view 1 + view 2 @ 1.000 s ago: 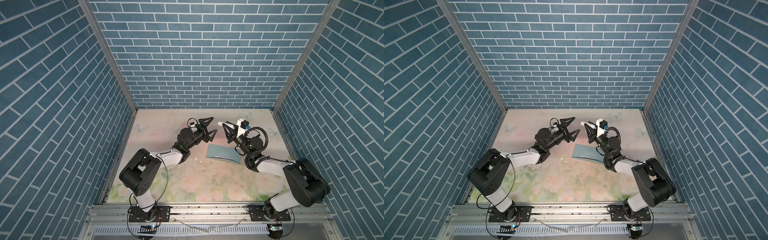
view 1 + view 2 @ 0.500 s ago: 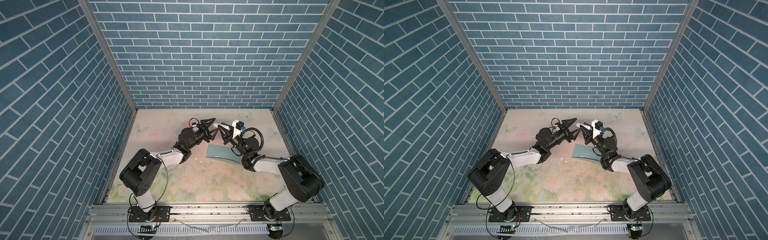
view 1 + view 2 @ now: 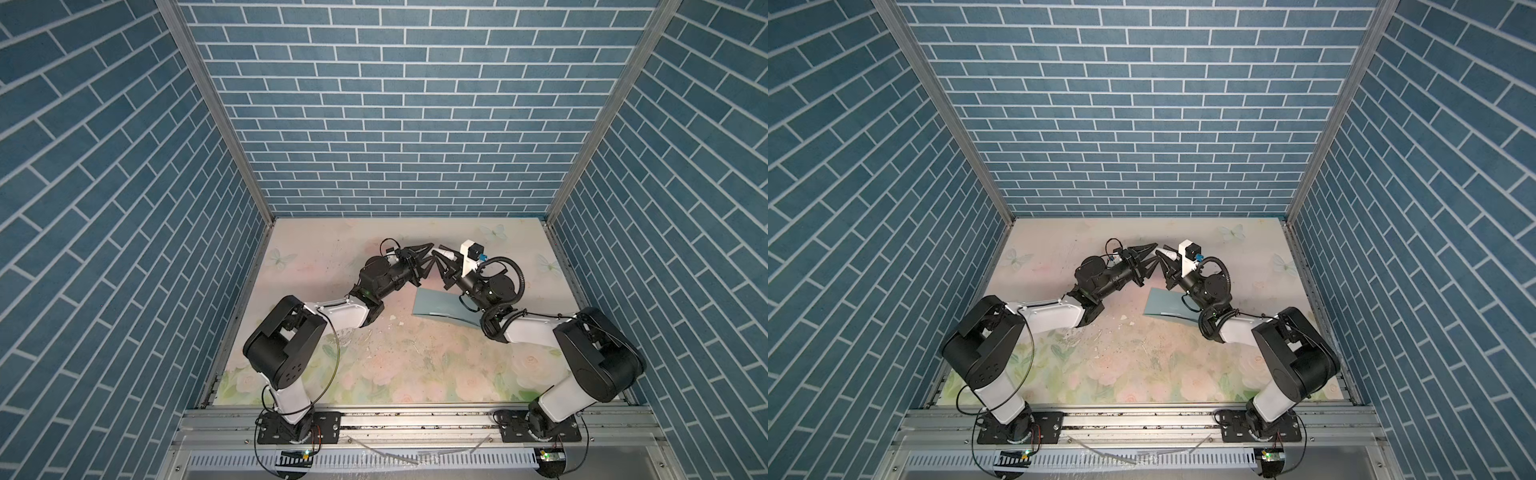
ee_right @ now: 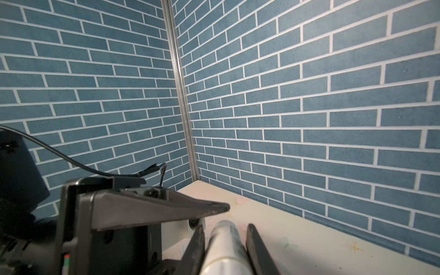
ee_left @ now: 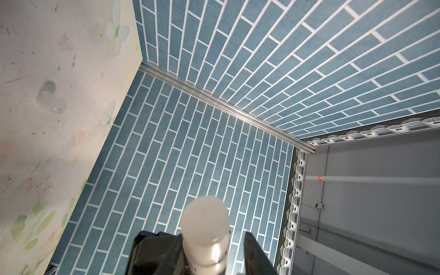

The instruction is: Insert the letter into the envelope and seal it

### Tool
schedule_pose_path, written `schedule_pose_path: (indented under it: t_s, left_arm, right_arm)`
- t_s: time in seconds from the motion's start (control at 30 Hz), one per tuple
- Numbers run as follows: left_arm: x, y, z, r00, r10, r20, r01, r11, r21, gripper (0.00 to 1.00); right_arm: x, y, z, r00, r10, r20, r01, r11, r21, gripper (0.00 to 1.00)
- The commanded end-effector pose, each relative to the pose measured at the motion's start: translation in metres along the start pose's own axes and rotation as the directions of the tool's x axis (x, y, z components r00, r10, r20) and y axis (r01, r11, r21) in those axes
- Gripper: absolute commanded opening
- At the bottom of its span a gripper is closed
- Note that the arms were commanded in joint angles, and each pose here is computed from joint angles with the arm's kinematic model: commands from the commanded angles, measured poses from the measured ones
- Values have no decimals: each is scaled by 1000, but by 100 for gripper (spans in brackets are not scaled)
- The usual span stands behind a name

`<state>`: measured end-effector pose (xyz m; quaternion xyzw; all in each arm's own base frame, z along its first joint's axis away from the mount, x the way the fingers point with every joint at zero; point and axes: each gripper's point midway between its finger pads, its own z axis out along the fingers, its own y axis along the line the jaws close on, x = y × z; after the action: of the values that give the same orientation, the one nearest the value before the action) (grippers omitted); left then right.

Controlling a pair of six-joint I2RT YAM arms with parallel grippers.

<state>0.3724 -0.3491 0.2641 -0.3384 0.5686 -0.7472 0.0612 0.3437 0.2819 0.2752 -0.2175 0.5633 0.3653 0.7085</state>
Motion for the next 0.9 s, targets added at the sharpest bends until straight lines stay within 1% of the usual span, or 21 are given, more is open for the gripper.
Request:
schedule_pose_path:
  t_s: [0.0,0.03,0.17,0.3,0.37,0.43,0.47,0.53,0.6,0.67,0.7,0.77,0.87]
  left_arm:
    - [9,-15,7,999,16,-32,-15,999,41,34]
    - [9,-14,7,999,16,-31,-14,999,39,32]
    - [8,-13,8,999,16,-29,-15,999,37,20]
    - [9,-12,10,999,13,-36,-11,999,39,9]
    - [10,-13,10,999,14,-41,-12,999,40,1]
    - [10,-12,10,999,15,-40,-14,999,37,0]
    - [10,-12,10,999,19,-42,-17,999,36,0]
    - [11,-12,11,999,32,-44,-31,999,32,0]
    - [10,-12,11,997,63,-41,-62,998,28,0]
    - [8,-10,10,994,100,-33,-100,995,12,0]
    - [7,-10,10,992,125,-29,-125,992,4,0]
    - [2,-7,8,984,175,-21,-176,984,-20,0]
    - [-10,-2,4,963,268,-7,-268,961,-69,0]
  right_arm:
    - [-14,9,8,997,-53,52,55,998,-34,0]
    - [-13,9,7,997,-55,49,57,998,-34,0]
    - [-11,10,7,997,-61,47,63,997,-40,0]
    - [-11,12,7,997,-63,46,65,997,-48,0]
    - [-10,13,7,997,-64,45,66,997,-51,0]
    - [-10,13,7,997,-64,46,66,996,-52,0]
    - [-11,13,7,997,-65,47,68,996,-53,3]
    - [-14,13,6,997,-63,53,66,997,-48,22]
    - [-18,11,5,996,-60,61,62,998,-32,44]
    - [-22,11,1,996,-60,64,61,998,-20,61]
    - [-25,11,-1,996,-59,61,60,998,-14,67]
    - [-27,12,-5,998,-54,41,55,998,-10,74]
    - [-26,13,-14,999,-40,-22,40,999,3,79]
